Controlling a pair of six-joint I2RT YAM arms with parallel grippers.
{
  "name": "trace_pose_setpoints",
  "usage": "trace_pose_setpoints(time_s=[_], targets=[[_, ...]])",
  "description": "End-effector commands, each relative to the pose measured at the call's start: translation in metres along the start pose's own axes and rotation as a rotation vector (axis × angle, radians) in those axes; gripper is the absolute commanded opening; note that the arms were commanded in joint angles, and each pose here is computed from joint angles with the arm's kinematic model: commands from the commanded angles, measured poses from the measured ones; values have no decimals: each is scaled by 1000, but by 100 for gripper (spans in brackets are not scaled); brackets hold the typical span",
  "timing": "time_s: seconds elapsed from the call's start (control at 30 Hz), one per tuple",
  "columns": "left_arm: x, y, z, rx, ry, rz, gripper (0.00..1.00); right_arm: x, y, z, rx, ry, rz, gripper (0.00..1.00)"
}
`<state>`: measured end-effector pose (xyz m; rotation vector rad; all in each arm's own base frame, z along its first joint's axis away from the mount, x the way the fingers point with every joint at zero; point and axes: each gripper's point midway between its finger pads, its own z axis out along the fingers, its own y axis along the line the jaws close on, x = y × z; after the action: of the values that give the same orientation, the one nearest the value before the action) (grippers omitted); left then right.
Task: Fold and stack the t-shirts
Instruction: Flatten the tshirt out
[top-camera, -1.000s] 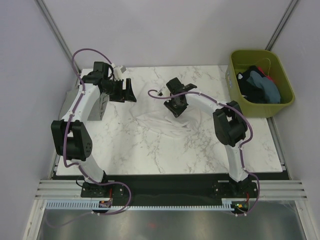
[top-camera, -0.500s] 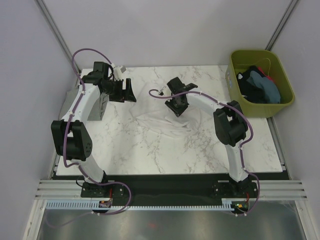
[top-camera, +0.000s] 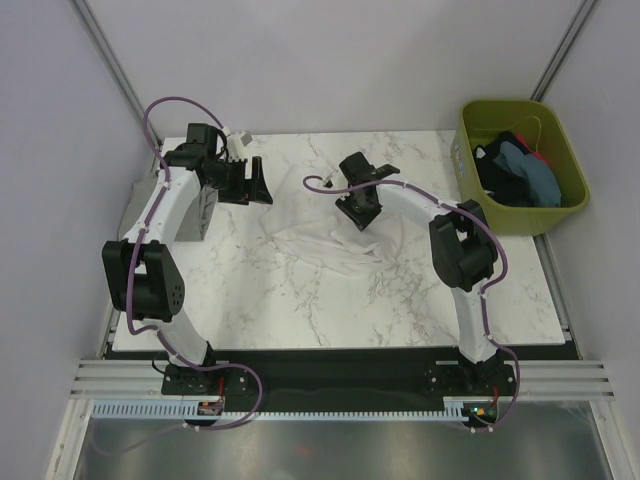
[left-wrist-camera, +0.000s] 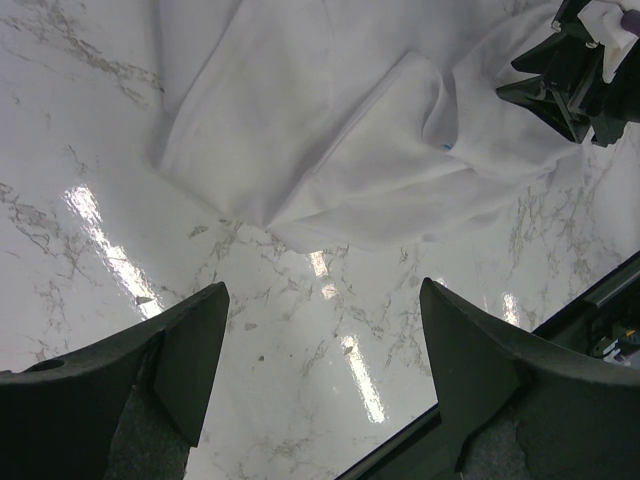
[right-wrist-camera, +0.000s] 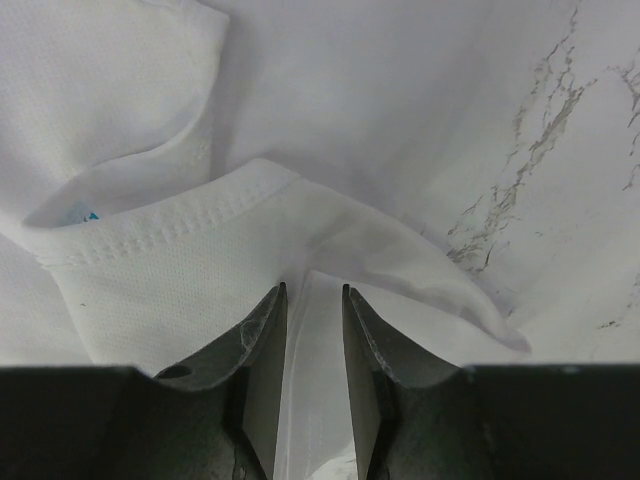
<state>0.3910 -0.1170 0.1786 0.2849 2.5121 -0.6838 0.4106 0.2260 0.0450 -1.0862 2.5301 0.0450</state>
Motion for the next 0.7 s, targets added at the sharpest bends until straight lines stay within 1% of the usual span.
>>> trace_pose_setpoints(time_s=[0.0,0.13,0.33,0.5,0.57,0.6,0.67], targets=[[-11,-4,-10,-7,-44,25,85,-4,-7,3,22,-6,4,36],[-10,-4,-11,-10,-43,23,85,4,-3,8,5,15,5,35],[-10,-3,-11,-11,-43,24,85,0,-4,8,9,7,6,20],[-11,-4,-10,-7,-43,24,85,-1,-7,5,24,3,7,17],[-12,-4,-11,-6,-46,23,85,-5,-12,0,46,-8,9,19],[-11,-4,-11,-7,-43,23,85,-8,-14,-3,55,-17,14,26],[-10,-4,-10,-5,-40,23,85,-14,-17,-9,71,-35,16,34]])
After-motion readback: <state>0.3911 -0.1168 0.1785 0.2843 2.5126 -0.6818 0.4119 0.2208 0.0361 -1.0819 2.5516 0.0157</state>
